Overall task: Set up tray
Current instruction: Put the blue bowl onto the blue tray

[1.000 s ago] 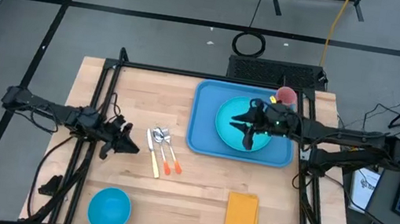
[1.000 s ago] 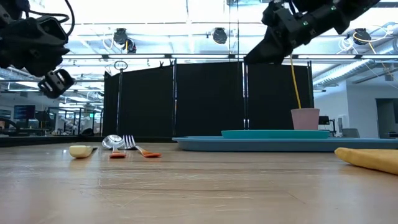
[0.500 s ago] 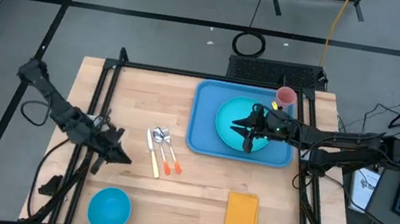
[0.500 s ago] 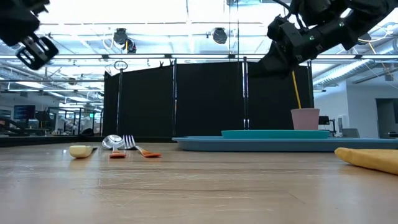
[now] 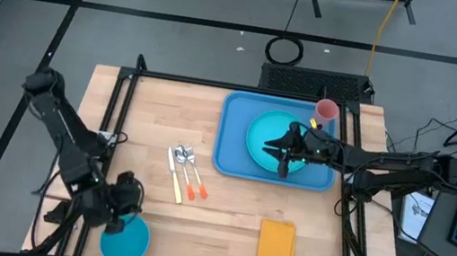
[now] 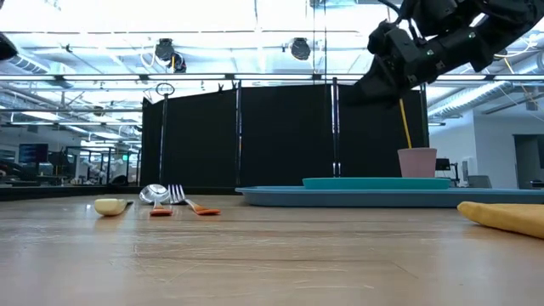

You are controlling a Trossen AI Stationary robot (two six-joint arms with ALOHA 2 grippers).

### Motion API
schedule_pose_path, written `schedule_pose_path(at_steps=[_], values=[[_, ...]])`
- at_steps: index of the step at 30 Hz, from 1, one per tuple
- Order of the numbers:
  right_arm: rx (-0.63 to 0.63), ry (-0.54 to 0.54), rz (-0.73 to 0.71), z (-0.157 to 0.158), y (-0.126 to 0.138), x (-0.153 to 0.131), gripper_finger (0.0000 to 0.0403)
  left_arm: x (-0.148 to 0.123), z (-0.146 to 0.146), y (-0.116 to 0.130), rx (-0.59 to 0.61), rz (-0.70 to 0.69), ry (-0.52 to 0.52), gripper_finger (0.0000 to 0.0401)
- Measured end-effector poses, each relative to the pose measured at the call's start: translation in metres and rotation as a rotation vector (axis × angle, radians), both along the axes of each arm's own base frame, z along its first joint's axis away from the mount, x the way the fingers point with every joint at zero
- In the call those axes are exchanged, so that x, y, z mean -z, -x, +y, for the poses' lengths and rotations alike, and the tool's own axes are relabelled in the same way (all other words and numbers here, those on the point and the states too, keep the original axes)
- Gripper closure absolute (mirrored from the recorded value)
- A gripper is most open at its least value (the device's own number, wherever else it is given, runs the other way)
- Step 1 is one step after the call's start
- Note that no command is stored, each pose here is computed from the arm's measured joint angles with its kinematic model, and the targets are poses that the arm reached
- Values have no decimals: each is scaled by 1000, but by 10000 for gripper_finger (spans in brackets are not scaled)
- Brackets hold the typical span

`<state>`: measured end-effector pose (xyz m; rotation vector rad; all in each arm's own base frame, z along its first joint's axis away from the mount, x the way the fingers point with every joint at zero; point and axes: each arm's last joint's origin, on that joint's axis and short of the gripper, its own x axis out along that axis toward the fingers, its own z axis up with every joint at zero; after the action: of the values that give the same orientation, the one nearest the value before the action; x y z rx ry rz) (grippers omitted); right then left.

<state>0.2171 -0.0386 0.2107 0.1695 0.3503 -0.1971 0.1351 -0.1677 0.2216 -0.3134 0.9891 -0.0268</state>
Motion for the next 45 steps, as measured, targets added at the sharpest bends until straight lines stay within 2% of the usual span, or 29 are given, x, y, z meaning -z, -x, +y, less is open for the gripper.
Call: schedule_pose_path(at_steps=[4, 8, 15, 19, 28, 36, 38, 41, 45], values=[[-27, 2, -8, 6, -1, -1, 314, 6, -15, -2, 57, 113, 64, 382], [-45, 22, -8, 9, -2, -1, 314, 17, -18, -5, 6, 191, 73, 347], [-24, 42, -10, 8, -2, -2, 314, 19, -17, -9, -43, 185, 75, 254], [-25, 48, -15, 8, -2, -2, 314, 18, -19, -7, -66, 208, 115, 221], [-30, 59, -35, 8, -3, -4, 314, 18, -20, -5, -83, 231, 130, 213], [-30, 59, -35, 8, -3, -4, 314, -1, -20, -7, -74, 181, 38, 213], [-30, 59, -35, 8, -3, -4, 314, 2, -17, -5, -108, 200, -1, 213], [-30, 59, -35, 8, -3, -4, 314, 20, -10, 1, -168, 328, -71, 213], [-31, 59, -35, 8, -3, -4, 314, 36, -12, 1, -179, 386, -67, 212]])
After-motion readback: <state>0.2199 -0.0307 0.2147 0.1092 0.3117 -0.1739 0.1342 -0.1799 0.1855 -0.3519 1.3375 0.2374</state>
